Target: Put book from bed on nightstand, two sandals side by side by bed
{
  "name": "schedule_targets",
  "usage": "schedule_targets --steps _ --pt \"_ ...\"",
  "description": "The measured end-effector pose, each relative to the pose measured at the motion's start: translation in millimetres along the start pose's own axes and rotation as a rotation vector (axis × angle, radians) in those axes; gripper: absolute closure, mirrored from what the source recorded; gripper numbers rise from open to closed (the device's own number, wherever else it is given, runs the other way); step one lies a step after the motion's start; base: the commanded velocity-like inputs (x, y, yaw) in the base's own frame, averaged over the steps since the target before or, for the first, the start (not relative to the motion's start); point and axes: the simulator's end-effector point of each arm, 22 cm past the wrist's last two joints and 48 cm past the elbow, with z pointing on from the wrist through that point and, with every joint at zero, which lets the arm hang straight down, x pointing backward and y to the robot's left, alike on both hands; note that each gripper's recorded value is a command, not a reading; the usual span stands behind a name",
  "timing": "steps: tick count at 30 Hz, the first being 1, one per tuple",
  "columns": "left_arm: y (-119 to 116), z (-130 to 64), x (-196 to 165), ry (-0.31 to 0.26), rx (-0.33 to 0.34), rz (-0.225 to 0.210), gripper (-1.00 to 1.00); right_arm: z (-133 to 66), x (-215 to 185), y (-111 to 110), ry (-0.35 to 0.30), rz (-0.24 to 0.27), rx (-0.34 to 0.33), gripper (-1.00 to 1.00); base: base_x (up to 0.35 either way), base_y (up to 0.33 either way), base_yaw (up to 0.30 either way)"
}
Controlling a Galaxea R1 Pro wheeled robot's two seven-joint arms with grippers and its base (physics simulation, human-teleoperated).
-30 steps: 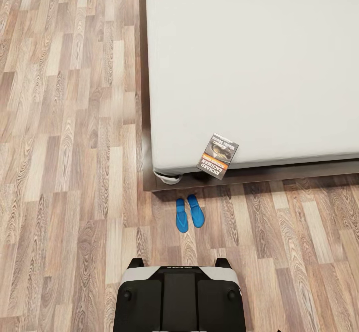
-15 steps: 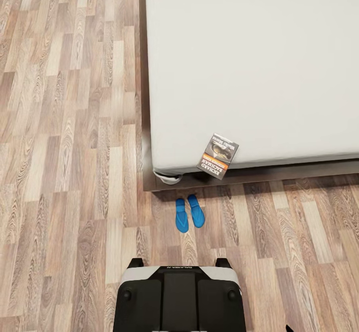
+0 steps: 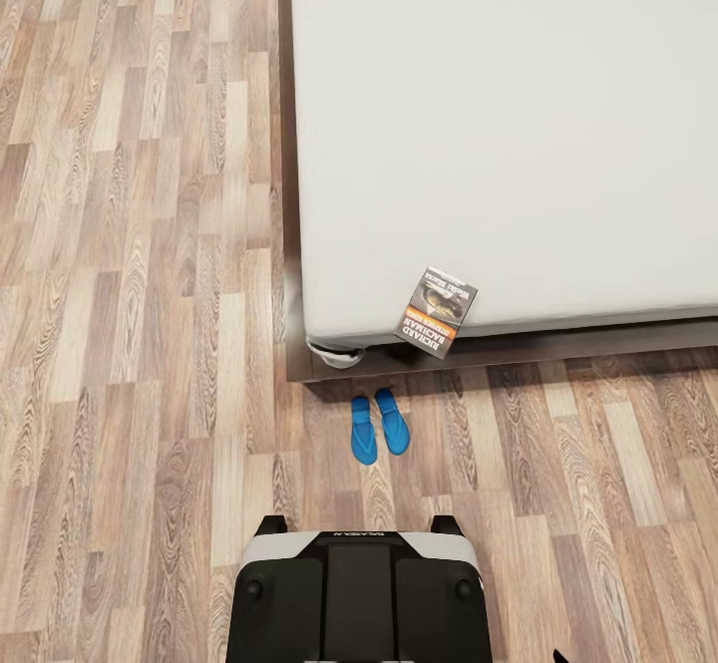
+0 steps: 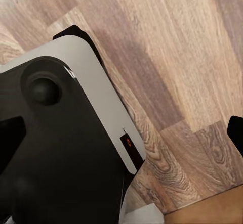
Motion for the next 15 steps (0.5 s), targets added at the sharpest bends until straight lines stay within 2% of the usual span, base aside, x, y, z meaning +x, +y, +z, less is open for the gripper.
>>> schedule_targets --steps 4,7,11,15 --pt "-14.8 -3.0 -0.6 0.001 0.021 -0.003 -1.0 2.7 -4.3 5.4 -0.01 0.0 -0.009 -1.0 0.0 0.0 0.0" --pt "-30.3 -7.3 3.7 0.006 0.042 -0.001 -1.0 9.4 -22.0 15.2 -0.042 -0.011 -0.031 -1.0 0.0 0.0 0.0" --pt "-41.3 -10.8 8.8 0.012 0.058 0.003 -1.0 14.4 -40.3 30.3 -0.074 -0.029 -0.078 -1.0 0.0 0.0 0.0" --pt "-48.3 -13.2 12.3 0.015 0.069 0.007 -1.0 16.1 -59.0 51.8 -0.105 -0.052 -0.165 -1.0 0.0 0.0 0.0"
